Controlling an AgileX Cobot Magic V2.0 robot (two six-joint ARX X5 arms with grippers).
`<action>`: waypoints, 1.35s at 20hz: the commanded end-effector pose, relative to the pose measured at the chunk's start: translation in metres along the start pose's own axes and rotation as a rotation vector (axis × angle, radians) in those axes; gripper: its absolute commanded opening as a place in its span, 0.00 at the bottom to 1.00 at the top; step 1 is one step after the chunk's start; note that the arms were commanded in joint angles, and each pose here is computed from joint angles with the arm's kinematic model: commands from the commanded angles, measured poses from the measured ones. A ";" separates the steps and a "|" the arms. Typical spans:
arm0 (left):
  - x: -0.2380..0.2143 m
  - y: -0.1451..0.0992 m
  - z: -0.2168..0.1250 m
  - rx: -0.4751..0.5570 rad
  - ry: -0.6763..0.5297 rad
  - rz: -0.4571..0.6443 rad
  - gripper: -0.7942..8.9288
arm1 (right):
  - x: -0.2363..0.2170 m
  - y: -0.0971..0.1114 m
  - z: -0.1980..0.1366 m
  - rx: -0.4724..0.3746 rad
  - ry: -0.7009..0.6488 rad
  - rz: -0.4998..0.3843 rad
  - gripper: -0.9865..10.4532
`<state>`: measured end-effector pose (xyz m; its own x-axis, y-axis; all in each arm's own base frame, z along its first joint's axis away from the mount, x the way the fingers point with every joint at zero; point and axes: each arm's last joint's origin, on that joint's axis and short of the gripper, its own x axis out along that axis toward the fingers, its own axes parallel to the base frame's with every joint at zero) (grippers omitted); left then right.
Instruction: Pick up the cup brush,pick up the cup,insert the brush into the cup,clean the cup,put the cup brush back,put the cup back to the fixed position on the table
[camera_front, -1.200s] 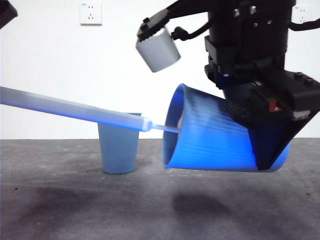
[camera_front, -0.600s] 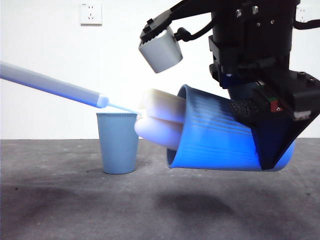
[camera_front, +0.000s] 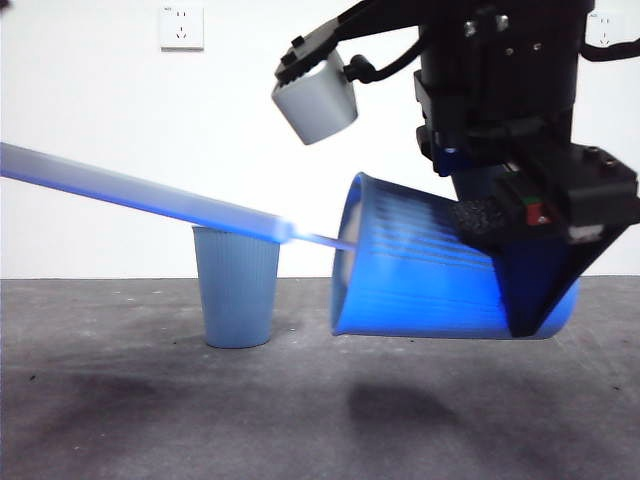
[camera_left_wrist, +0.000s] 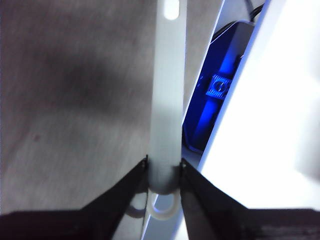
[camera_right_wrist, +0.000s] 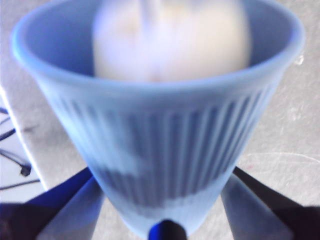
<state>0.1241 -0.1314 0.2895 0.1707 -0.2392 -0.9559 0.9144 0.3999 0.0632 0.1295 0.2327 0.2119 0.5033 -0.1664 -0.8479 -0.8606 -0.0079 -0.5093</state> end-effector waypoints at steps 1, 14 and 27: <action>0.007 0.003 0.010 -0.012 -0.041 -0.014 0.07 | 0.000 0.000 0.003 0.015 -0.019 -0.003 0.07; 0.005 0.002 -0.005 -0.025 0.110 0.009 0.07 | 0.000 0.001 0.002 0.016 -0.013 0.014 0.07; -0.044 -0.003 -0.052 -0.160 -0.080 0.121 0.07 | -0.001 0.001 0.000 0.100 -0.001 0.019 0.07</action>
<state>0.0940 -0.0772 0.3161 0.2930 -0.2561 -0.9212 0.8455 0.5193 0.1245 0.1292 0.2325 0.2117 0.4937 -0.1654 -0.8538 -0.8567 0.0760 -0.5101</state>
